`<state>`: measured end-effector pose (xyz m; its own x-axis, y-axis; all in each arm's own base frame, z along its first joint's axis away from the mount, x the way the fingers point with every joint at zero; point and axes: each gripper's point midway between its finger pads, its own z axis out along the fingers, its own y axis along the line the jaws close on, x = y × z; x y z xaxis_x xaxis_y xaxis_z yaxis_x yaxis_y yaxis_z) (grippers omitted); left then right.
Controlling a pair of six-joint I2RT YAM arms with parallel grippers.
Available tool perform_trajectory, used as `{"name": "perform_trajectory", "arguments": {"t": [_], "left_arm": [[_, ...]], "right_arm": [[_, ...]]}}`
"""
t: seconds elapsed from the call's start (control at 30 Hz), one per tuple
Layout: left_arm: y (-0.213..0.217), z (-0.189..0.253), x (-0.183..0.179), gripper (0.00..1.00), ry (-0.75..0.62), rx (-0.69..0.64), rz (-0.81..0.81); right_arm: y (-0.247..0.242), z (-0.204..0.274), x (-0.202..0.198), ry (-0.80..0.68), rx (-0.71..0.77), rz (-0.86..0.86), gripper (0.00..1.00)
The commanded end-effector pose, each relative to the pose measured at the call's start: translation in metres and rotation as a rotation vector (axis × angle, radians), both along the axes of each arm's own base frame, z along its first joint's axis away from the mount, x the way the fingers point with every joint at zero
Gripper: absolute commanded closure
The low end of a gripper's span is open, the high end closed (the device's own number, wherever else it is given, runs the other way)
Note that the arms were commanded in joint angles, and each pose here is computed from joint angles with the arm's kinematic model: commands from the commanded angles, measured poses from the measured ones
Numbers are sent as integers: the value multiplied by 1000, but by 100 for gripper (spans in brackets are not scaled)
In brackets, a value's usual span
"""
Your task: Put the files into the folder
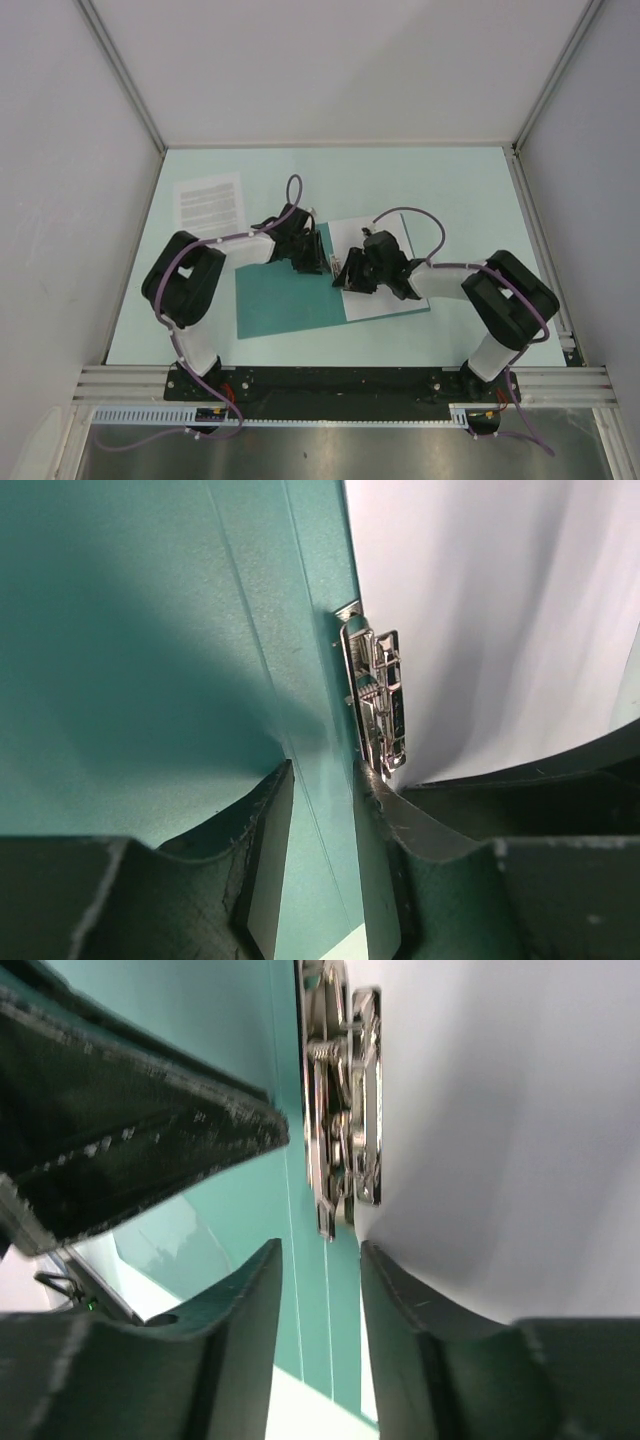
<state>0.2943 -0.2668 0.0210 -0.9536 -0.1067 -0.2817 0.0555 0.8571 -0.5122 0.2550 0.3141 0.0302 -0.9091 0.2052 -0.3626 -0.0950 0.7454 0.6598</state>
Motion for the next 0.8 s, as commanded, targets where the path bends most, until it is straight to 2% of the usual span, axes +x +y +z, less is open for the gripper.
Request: {"name": "perform_trajectory", "arguments": {"t": [0.0, 0.13, 0.27, 0.4, 0.53, 0.63, 0.67, 0.77], "left_arm": [[-2, -26, -17, 62, 63, 84, -39], [-22, -22, -13, 62, 56, 70, -65], [-42, -23, -8, 62, 56, 73, -92], [-67, -22, -3, 61, 57, 64, -117], [-95, -21, 2, 60, 50, 44, -154], [-113, -11, 8, 58, 29, 32, -176], [-117, -4, 13, 56, 5, 12, -175], [-111, 26, 19, 40, -67, -4, -171]], "right_arm": [[-27, 5, -9, 10, -69, 7, 50], [-43, 39, 2, -72, -59, -24, 40], [-91, 42, 9, -97, -181, -119, 32], [-157, 31, 24, -50, -204, -313, 33], [-194, 26, 27, -11, -147, -431, 34], [-200, 32, 29, -37, -124, -429, 34], [-200, 34, 30, -53, -128, -415, 33], [-196, 45, 32, -109, -128, -384, 31]]}}
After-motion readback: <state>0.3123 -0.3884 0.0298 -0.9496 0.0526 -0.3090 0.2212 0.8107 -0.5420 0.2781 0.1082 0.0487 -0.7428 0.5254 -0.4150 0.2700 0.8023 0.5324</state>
